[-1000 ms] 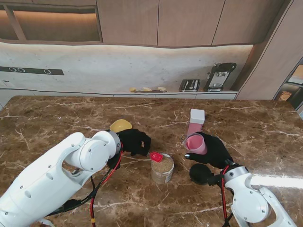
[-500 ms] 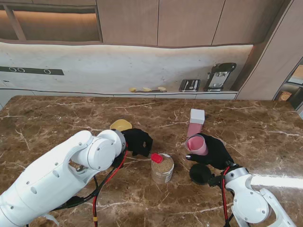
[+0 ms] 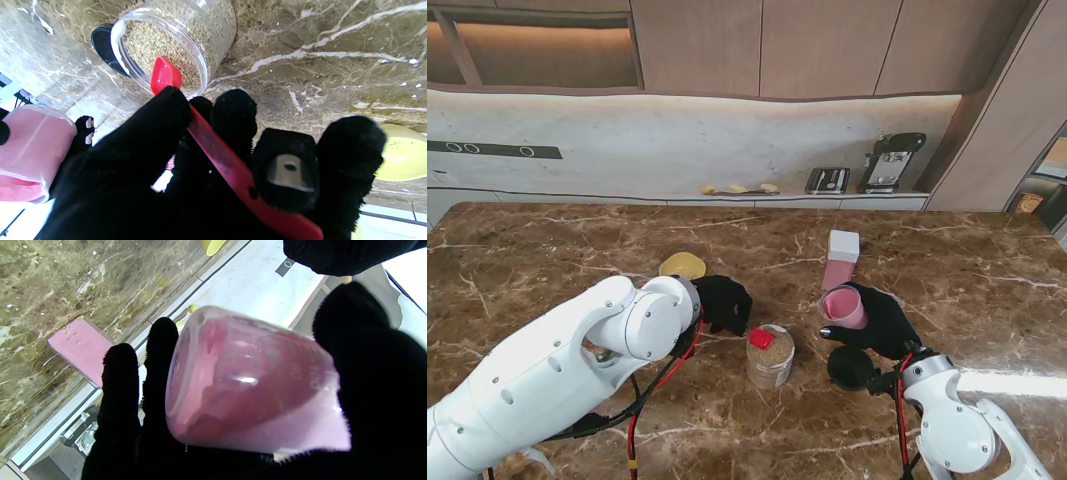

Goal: Measure grain into the airtight container

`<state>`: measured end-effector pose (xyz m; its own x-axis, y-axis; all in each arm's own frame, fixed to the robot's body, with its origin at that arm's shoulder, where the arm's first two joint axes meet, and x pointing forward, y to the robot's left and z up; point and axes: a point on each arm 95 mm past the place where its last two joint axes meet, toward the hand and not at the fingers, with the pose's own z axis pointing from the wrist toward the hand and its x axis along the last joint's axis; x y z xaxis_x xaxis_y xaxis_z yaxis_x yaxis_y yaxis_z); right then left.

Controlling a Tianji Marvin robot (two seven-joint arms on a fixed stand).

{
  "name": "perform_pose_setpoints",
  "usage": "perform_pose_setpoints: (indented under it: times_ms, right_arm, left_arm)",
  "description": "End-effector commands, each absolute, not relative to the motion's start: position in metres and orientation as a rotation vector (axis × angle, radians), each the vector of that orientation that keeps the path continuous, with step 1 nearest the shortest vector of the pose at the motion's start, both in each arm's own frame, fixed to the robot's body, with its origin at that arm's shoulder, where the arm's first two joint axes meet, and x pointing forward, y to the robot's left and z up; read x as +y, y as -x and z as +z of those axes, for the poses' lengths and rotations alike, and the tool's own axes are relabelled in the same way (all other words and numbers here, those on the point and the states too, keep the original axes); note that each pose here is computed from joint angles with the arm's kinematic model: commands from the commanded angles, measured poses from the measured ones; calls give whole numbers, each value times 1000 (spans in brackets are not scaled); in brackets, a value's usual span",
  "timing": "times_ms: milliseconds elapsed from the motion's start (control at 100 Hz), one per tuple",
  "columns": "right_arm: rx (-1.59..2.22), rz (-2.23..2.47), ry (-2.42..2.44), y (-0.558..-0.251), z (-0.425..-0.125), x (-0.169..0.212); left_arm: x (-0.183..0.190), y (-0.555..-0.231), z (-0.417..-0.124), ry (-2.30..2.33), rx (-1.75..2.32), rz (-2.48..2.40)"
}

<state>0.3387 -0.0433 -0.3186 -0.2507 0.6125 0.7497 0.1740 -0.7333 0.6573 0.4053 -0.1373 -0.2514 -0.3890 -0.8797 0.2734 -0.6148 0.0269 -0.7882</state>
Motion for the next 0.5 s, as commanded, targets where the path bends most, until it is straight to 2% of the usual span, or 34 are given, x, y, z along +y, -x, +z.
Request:
perform_pose_setpoints:
  times_ms: [0, 490]
  right_arm:
    - [960, 2045, -1733, -335, -326, -44]
    - [960, 2047, -1746, -334, -328, -45]
  left_arm:
    - [-138, -406, -253, 1543, 2021, -1279]
    - [-145, -405, -256, 1461, 2020, -1236]
